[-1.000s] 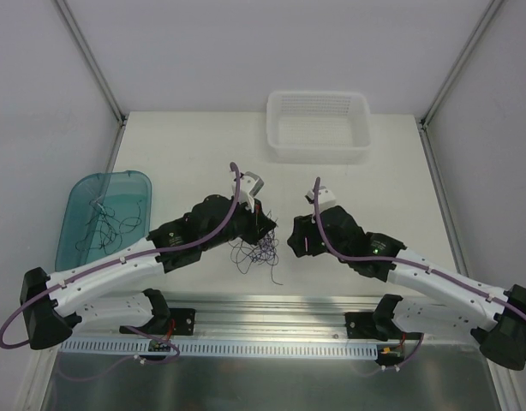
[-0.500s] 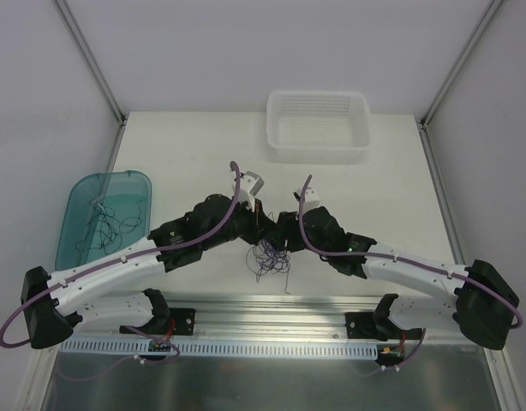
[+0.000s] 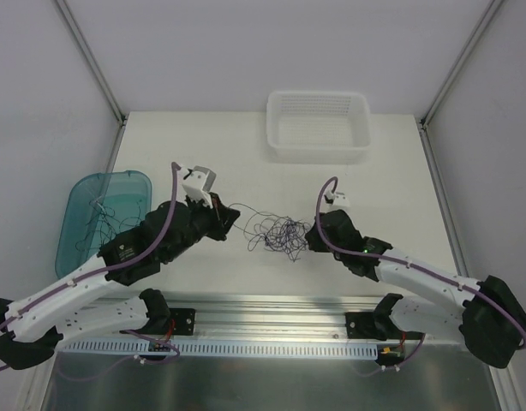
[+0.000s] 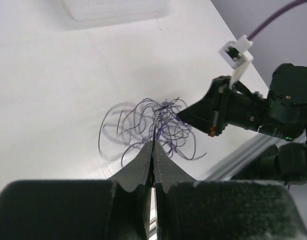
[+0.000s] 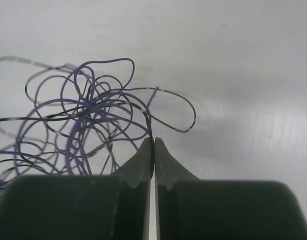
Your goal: Untangle the cables
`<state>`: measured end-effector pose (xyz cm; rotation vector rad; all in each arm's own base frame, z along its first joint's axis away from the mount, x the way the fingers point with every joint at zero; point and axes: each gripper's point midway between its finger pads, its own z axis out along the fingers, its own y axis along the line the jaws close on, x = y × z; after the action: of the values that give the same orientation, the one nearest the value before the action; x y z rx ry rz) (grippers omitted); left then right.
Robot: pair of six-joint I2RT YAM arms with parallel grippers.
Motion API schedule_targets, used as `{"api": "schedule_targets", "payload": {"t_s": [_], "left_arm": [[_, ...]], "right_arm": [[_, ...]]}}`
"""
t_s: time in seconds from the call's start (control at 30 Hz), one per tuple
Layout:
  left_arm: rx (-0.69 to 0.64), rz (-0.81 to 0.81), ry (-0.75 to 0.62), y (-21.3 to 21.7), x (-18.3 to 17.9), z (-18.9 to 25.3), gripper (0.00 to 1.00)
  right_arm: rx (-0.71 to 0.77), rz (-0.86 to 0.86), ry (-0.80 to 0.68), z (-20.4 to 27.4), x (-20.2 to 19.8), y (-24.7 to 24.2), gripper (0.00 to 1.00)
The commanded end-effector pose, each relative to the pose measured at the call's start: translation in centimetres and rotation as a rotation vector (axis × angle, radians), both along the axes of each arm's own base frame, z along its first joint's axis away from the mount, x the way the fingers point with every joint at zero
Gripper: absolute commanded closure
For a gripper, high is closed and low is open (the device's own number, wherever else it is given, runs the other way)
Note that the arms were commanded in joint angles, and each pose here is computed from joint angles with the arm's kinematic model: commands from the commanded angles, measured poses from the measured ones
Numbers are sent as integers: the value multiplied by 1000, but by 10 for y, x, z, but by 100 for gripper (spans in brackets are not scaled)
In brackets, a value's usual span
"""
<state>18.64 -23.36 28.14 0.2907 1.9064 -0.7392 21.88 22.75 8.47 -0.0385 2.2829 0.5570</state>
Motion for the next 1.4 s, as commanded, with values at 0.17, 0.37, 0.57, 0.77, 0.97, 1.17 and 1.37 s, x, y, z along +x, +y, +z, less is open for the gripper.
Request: {"api": "schedule_targets", "payload": {"t_s": [0.17, 0.37, 0.57, 0.77, 0.97, 1.17, 1.37], "left_arm": [[49, 348, -77, 95, 14, 40, 100], [84, 464, -38, 129, 14, 33, 100], [133, 454, 35, 123, 18, 7, 100], [114, 183, 174, 50, 14, -27, 100], [-2, 69, 248, 12, 7, -50, 100], [-76, 66, 247, 11, 1, -39, 100], [-181, 103, 203, 18, 1, -8, 100]], "right_arm": [[-169, -364, 8, 8, 16, -118, 99], [-218, -498, 32, 17, 16, -167, 99], [-181, -452, 69, 28, 17, -164, 99], [-69, -216, 60, 51, 17, -110, 46], [24, -14, -2, 87, 4, -36, 30], [206, 109, -46, 100, -6, 49, 31], [292, 245, -64, 89, -18, 120, 31]]}}
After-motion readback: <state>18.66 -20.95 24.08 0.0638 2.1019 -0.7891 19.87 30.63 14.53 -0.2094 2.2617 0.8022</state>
